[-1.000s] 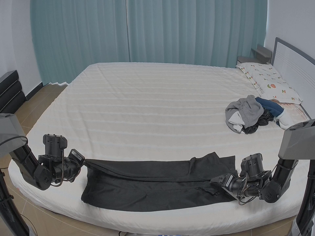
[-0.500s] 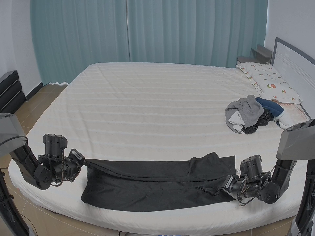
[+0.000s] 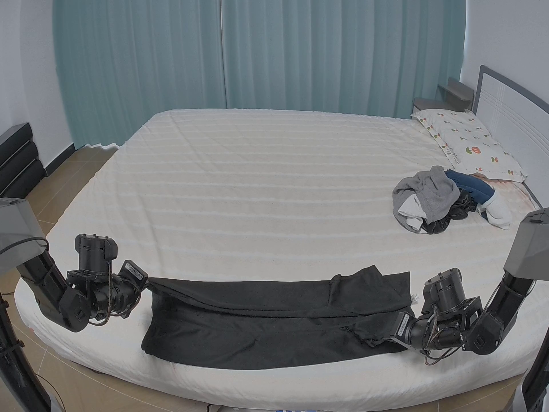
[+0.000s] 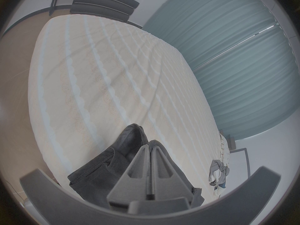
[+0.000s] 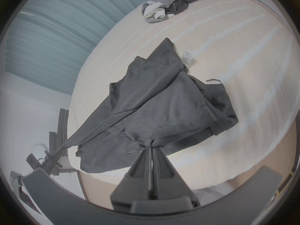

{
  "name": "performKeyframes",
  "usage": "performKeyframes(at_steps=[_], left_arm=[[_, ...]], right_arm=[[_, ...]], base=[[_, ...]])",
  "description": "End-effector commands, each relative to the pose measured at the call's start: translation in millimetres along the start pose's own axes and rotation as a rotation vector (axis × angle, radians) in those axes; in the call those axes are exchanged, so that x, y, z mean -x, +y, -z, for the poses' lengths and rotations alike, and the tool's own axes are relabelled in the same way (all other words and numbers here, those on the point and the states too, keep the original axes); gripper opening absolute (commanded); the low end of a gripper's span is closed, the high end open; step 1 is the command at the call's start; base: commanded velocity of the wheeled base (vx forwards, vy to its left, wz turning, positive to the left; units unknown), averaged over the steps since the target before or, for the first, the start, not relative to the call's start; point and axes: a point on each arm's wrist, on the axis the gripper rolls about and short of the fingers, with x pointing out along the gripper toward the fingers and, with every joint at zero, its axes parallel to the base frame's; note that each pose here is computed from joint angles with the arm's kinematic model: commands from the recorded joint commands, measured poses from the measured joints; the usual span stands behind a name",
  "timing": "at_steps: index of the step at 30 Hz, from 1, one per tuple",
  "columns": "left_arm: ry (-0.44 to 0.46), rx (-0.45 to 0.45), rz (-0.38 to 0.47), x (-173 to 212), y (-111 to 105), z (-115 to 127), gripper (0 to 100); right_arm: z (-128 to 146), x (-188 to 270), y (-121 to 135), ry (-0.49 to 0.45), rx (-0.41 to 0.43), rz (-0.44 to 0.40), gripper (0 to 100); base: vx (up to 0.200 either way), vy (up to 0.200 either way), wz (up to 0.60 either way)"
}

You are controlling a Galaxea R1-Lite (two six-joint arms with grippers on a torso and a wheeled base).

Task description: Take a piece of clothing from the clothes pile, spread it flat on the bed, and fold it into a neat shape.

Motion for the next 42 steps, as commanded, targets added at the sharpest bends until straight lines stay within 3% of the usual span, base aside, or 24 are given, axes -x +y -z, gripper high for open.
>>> performKeyframes(at_steps=[1,2,3,13,20,31,42], left_arm=[[0.001,0.0,-0.001,0,0,0,0],[0.0,0.0,0.0,0,0,0,0],[0.0,0.0,0.0,0,0,0,0],[0.002,0.0,-0.003,0,1,1,0],[-0.002,0.0,0.0,0,0,0,0],[-0.006,-0.001,0.009,0,-2,-1,0],[-0.009,-0.001,0.011,1,-3,-2,0]], right_arm=[[1,0,-2,0.012,0.023,0.004,0],[3,-3,-3,0.025,0.027,0.013,0],[5,-4,-4,0.033,0.031,0.02,100],[1,3,1,0.006,0.035,-0.011,100],[-26,21,13,-0.117,-0.009,-0.107,100],[-48,-33,18,-0.125,-0.094,-0.071,100],[-59,-60,12,-0.187,-0.117,-0.005,100]], base=[[0.0,0.0,0.0],[0.0,0.0,0.0],[0.0,0.0,0.0],[0.0,0.0,0.0],[0.0,0.0,0.0],[0.0,0.0,0.0],[0.0,0.0,0.0]])
